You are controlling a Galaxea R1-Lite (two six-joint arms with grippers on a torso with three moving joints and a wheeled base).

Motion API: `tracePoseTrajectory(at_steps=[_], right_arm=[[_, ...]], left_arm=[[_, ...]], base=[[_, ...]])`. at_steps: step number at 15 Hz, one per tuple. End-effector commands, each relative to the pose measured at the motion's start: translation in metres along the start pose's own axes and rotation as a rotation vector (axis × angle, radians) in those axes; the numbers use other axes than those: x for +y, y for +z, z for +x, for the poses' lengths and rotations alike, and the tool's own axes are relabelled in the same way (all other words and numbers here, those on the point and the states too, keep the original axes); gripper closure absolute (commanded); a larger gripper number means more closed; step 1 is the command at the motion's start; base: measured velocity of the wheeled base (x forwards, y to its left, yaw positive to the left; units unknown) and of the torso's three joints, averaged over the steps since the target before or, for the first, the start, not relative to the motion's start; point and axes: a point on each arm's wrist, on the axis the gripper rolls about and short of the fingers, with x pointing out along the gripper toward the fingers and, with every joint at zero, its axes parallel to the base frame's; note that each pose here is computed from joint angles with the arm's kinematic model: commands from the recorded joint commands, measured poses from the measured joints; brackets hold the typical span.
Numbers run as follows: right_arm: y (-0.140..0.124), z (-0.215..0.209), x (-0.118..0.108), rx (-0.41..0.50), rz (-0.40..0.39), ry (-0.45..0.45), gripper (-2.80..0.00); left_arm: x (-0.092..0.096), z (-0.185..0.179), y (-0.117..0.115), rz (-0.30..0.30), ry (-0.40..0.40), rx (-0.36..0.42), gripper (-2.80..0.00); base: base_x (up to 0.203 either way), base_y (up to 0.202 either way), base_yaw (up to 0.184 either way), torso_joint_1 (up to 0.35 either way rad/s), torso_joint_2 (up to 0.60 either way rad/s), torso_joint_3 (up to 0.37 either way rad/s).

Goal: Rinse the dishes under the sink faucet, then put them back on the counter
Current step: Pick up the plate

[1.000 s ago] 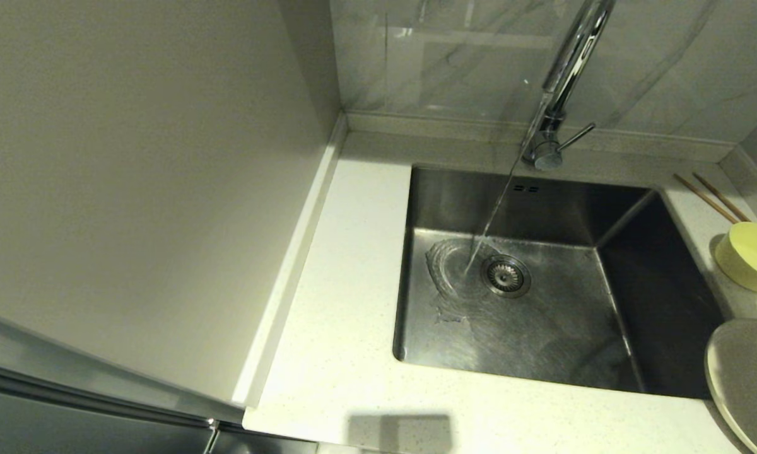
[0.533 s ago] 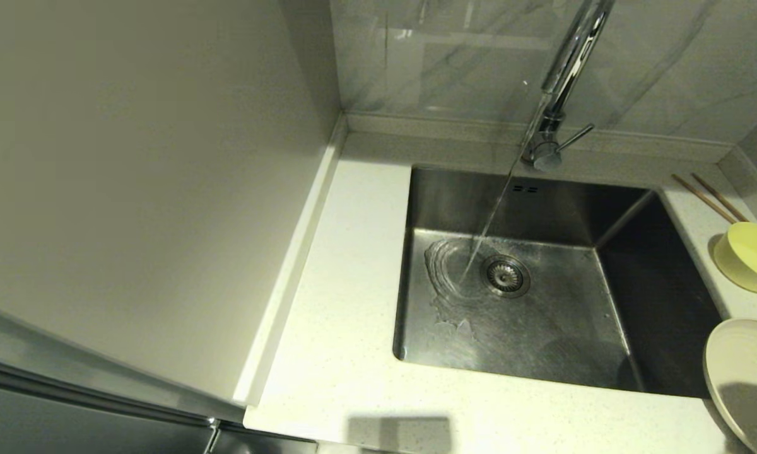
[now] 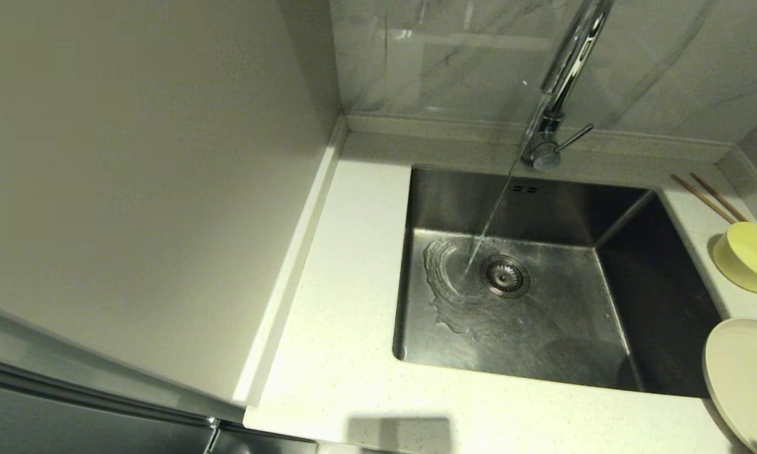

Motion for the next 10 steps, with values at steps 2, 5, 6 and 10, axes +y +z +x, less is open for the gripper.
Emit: tracePoseTrajectory(at_steps=[2, 5, 6, 10], right_arm=[[-0.001, 0.016, 0.003, 0.075, -0.062, 0.008, 0.00], [0.017, 0.032, 0.013, 0.024, -0.132, 0.086, 0.00], [0.022, 0.039, 0.017, 0.001, -0.163, 0.107, 0.00], [0.030, 0.079, 0.036, -0.082, -0.300, 0.150, 0.00]], left_arm=[[0.000, 0.000, 0.000, -0.001, 0.001, -0.002, 0.00], [0.000, 0.000, 0.000, -0.001, 0.001, -0.002, 0.00], [0.000, 0.000, 0.000, -0.001, 0.001, -0.002, 0.00], [0.000, 0.000, 0.000, -0.001, 0.001, -0.002, 0.00]], base=[[0.000, 0.000, 0.000, 0.000, 0.00, 0.000], [0.000, 0.000, 0.000, 0.000, 0.00, 0.000], [0.000, 0.000, 0.000, 0.000, 0.00, 0.000], [0.000, 0.000, 0.000, 0.000, 0.00, 0.000]])
